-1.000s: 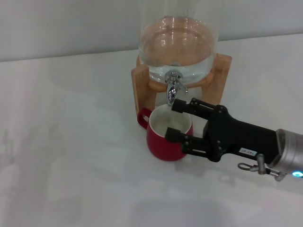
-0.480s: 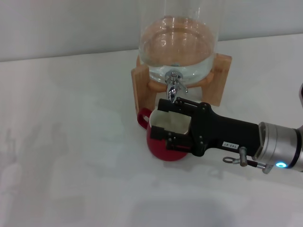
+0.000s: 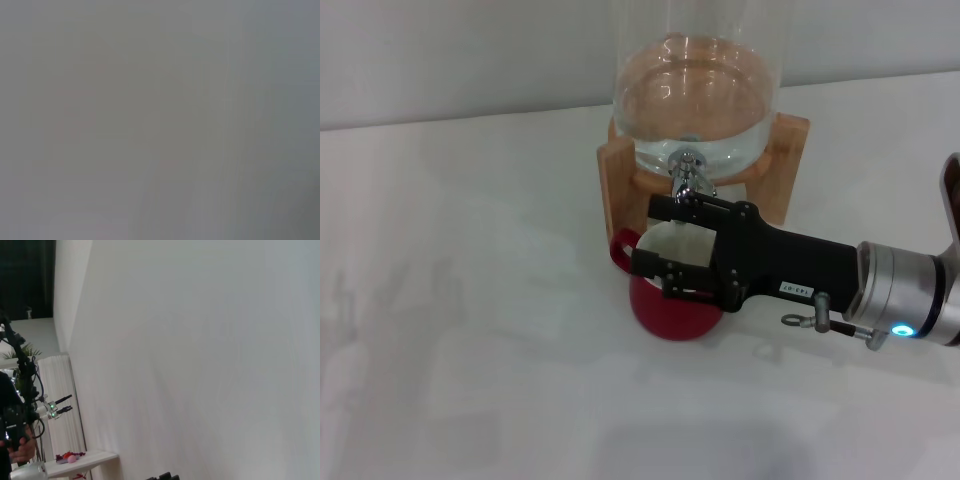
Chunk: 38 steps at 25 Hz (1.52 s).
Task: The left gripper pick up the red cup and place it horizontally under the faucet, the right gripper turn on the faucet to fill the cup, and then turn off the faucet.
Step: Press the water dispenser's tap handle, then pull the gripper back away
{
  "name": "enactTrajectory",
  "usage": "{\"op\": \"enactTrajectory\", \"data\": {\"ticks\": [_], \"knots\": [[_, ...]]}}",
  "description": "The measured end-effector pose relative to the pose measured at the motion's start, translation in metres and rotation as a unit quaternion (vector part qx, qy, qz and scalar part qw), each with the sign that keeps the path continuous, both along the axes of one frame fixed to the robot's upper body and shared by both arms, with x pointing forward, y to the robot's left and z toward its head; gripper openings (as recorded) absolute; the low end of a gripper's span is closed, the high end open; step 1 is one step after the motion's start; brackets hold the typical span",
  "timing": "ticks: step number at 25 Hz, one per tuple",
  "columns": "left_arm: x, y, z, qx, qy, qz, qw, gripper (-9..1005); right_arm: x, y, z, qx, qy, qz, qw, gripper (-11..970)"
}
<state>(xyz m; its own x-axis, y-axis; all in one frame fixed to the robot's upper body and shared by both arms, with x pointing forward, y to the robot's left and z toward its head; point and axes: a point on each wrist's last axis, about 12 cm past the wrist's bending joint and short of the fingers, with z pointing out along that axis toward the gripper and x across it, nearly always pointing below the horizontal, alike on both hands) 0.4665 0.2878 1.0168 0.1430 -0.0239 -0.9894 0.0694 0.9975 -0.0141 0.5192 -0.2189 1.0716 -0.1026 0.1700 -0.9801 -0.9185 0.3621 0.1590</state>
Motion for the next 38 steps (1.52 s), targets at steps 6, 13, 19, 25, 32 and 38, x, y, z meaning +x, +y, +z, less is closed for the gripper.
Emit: {"op": "enactTrajectory", "data": {"ticks": [6, 13, 19, 25, 32, 38], "knots": [[0.0008, -0.0004, 0.0003, 0.0, 0.0, -0.001, 1.0, 458, 0.0022, -0.0005, 0.0004, -0.002, 0.0, -0.005, 1.0, 750], [0.0026, -0.0005, 0.0001, 0.001, 0.003, -0.002, 1.0, 457, 0.0046, -0.0017, 0.0008, -0.007, -0.001, -0.01, 1.0, 750], [0.004, -0.0012, 0.0006, 0.001, 0.002, -0.004, 1.0, 457, 0.007, -0.0009, 0.0024, -0.009, -0.005, -0.012, 1.0, 750], [0.0044, -0.0012, 0.0006, 0.001, 0.003, -0.003, 1.0, 457, 0.0081, -0.001, 0.0033, -0.01, -0.007, -0.013, 1.0, 750], [0.0048, -0.0013, 0.0008, 0.001, 0.002, -0.003, 1.0, 457, 0.0067, -0.0028, 0.0021, -0.011, -0.005, -0.015, 1.0, 751], [0.0047, -0.0012, 0.0008, 0.001, 0.002, -0.003, 1.0, 457, 0.0051, -0.0063, 0.0008, -0.011, -0.003, -0.021, 1.0, 750]]}}
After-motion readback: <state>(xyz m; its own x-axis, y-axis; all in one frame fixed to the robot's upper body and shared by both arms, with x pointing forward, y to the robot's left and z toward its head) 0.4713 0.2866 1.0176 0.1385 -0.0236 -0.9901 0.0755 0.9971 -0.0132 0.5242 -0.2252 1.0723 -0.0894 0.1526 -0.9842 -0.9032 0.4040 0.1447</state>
